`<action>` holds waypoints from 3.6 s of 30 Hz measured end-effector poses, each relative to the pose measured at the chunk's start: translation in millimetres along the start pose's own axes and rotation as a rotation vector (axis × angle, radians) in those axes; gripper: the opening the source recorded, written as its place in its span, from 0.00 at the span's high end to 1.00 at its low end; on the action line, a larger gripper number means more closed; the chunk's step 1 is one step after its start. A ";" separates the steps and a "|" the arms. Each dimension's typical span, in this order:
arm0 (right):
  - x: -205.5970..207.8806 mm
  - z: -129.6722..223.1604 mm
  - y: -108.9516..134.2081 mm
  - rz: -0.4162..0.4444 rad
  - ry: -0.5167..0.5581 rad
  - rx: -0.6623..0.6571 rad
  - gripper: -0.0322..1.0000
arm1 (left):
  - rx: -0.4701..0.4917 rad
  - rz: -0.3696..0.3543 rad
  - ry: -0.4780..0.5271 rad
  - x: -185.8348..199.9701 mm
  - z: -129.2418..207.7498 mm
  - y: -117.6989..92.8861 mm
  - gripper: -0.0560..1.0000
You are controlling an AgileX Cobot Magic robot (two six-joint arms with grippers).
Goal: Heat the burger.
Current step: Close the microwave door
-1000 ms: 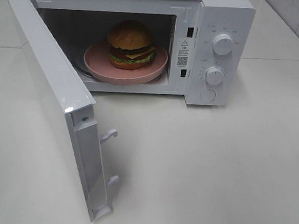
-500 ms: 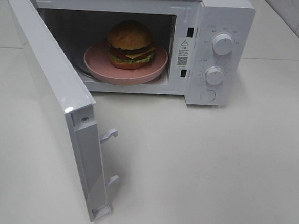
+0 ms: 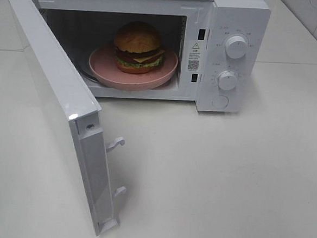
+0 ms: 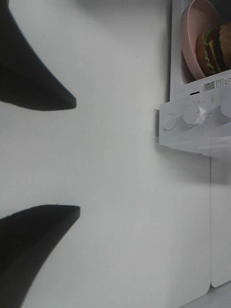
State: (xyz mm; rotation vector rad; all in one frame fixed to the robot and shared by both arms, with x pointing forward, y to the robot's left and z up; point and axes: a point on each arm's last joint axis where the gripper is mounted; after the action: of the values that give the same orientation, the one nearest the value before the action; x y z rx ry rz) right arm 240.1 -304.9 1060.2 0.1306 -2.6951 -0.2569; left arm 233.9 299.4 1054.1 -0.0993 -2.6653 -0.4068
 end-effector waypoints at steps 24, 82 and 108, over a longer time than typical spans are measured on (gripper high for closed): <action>2.1 3.4 -1.1 -0.003 -0.013 0.004 0.44 | -0.003 0.081 -0.143 -38.5 -53.4 6.6 0.95; 2.1 3.6 -0.9 -0.004 -0.011 0.003 0.44 | -0.370 0.562 0.107 -272.2 -92.5 -131.8 0.95; 2.1 3.6 -0.9 -0.004 -0.011 0.003 0.44 | -0.339 0.605 0.026 -353.0 -153.2 -183.6 0.95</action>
State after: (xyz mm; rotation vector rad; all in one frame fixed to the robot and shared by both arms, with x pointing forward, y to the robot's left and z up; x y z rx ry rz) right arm 236.7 -305.5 1057.7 0.1362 -2.7066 -0.2561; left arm 590.6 76.8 983.4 -0.9607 -2.3559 -0.6336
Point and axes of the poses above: a point on each arm's last joint axis where the gripper is mounted, x pointing back along that axis away from the gripper, y along the wrist's bending axis when the last joint is at zero, z = x × y, and after that the axes turned 13 degrees about -x, right-handed
